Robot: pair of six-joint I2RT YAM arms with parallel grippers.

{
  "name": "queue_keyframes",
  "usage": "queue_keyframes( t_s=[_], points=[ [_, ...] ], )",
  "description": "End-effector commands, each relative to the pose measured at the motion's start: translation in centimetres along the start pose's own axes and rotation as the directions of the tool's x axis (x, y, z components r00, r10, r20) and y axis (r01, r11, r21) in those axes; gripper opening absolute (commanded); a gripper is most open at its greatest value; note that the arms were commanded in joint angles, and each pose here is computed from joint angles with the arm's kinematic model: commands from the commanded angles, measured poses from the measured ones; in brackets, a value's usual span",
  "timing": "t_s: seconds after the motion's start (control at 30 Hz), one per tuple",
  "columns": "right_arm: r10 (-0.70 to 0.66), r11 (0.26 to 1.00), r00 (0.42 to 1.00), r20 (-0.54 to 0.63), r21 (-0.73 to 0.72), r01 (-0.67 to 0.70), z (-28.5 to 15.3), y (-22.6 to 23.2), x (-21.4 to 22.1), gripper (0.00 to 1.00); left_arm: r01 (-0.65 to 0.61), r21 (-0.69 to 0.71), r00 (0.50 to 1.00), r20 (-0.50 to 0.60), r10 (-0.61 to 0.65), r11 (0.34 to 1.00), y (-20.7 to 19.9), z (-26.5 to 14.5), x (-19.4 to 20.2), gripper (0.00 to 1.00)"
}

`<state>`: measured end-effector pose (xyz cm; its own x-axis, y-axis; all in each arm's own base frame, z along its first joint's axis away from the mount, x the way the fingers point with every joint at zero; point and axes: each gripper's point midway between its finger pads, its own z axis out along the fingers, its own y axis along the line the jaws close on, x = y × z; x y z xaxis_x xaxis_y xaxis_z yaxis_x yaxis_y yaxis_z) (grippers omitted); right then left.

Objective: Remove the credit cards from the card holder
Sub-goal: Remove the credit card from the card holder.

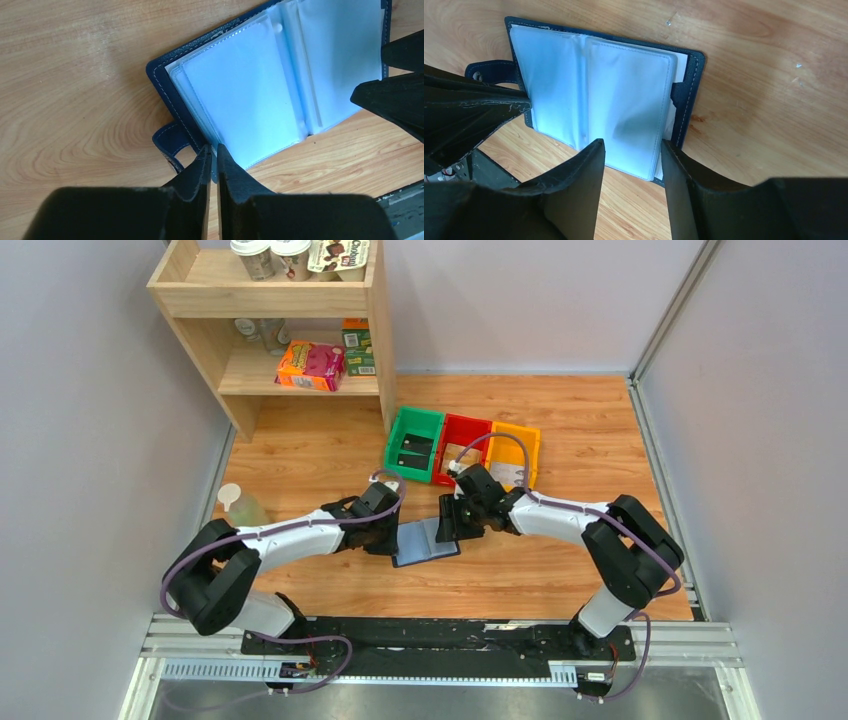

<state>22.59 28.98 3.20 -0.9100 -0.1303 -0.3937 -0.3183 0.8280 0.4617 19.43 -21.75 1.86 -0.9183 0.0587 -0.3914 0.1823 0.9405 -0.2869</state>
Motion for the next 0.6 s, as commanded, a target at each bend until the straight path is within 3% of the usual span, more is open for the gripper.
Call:
queue_keyframes(
  t_s=[0.0, 0.27, 0.57],
  points=[
    [-0.007, 0.996, 0.999, 0.050, -0.086, 0.011, -0.6, 2.5, -1.7, 0.49, 0.021, 0.012, 0.999, -0.044, -0.020, 1.000, -0.1, 0.8, 1.2, 0.13],
    [-0.047, 0.981, 0.992, 0.119, -0.183, 0.068, -3.3, 6.3, -4.2, 0.48, 0.021, 0.033, 0.999, -0.035, -0.019, 0.999, -0.4, 0.7, 1.0, 0.10],
    [-0.101, 0.952, 0.991, 0.088, -0.279, 0.122, -3.2, 9.5, -3.5, 0.49, 0.029, 0.049, 0.999, 0.011, -0.030, 0.998, -0.7, 0.1, 0.3, 0.09]
  ],
)
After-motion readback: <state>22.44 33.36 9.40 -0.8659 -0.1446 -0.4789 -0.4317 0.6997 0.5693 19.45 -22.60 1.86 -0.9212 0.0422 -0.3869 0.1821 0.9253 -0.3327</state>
